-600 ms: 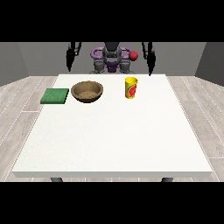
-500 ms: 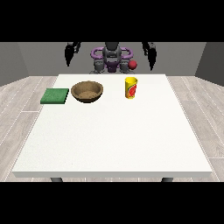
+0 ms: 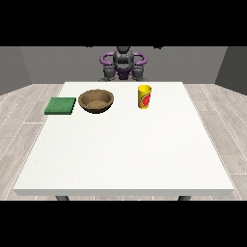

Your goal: Pick the cup and pour the ball into the bowl, then pick the bowl and place it on the pad

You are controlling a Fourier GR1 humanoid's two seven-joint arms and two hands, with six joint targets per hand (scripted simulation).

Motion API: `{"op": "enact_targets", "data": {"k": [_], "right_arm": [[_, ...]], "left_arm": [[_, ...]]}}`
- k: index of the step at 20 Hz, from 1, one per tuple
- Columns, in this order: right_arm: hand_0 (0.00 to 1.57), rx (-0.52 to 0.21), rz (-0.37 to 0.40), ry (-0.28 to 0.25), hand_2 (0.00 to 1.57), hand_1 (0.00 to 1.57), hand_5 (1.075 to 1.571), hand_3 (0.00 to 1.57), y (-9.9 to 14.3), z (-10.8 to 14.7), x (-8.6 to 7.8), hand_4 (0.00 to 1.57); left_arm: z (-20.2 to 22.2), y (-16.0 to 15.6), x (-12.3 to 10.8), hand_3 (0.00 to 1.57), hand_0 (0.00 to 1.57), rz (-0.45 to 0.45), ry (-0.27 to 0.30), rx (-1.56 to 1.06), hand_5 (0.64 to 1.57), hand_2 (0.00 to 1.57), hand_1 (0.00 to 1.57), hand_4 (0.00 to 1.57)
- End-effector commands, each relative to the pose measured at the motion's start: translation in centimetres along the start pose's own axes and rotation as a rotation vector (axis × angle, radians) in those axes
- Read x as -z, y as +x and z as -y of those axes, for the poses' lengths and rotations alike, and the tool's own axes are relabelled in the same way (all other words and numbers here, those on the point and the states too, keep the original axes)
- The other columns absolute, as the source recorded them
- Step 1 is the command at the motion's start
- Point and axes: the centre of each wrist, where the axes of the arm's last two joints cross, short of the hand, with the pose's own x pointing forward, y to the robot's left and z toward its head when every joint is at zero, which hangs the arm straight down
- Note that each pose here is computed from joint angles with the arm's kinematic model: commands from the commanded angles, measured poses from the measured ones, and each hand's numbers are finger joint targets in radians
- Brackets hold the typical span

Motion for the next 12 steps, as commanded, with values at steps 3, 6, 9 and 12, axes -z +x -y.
{"op": "enact_targets", "data": {"k": [3, 6, 9, 12], "right_arm": [[0.00, 0.045, 0.047, 0.049, 0.00, 0.00, 1.540, 0.00, 4.5, 0.4, -1.8, 0.82], [0.00, 0.044, 0.131, -0.021, 0.00, 0.00, 1.548, 0.00, 6.6, 0.0, -2.2, 0.76], [0.00, 0.026, 0.251, 0.034, 0.00, 0.00, 1.546, 0.00, 7.4, -0.8, -0.9, 0.74], [0.00, 0.054, 0.335, 0.055, 0.00, 0.00, 1.550, 0.00, 5.6, -0.9, 0.1, 0.73]], "left_arm": [[3.2, 5.3, 0.5, 0.00, 0.00, 0.052, 0.035, -0.044, 1.563, 0.00, 0.00, 0.60], [3.9, 5.7, -1.1, 0.00, 0.00, 0.153, -0.016, -0.012, 1.555, 0.00, 0.00, 0.56], [4.7, 3.9, 1.3, 0.00, 0.00, 0.254, 0.019, 0.030, 1.555, 0.00, 0.00, 0.61], [4.3, 5.7, 2.7, 0.00, 0.00, 0.365, -0.008, 0.026, 1.544, 0.00, 0.00, 0.58]]}}
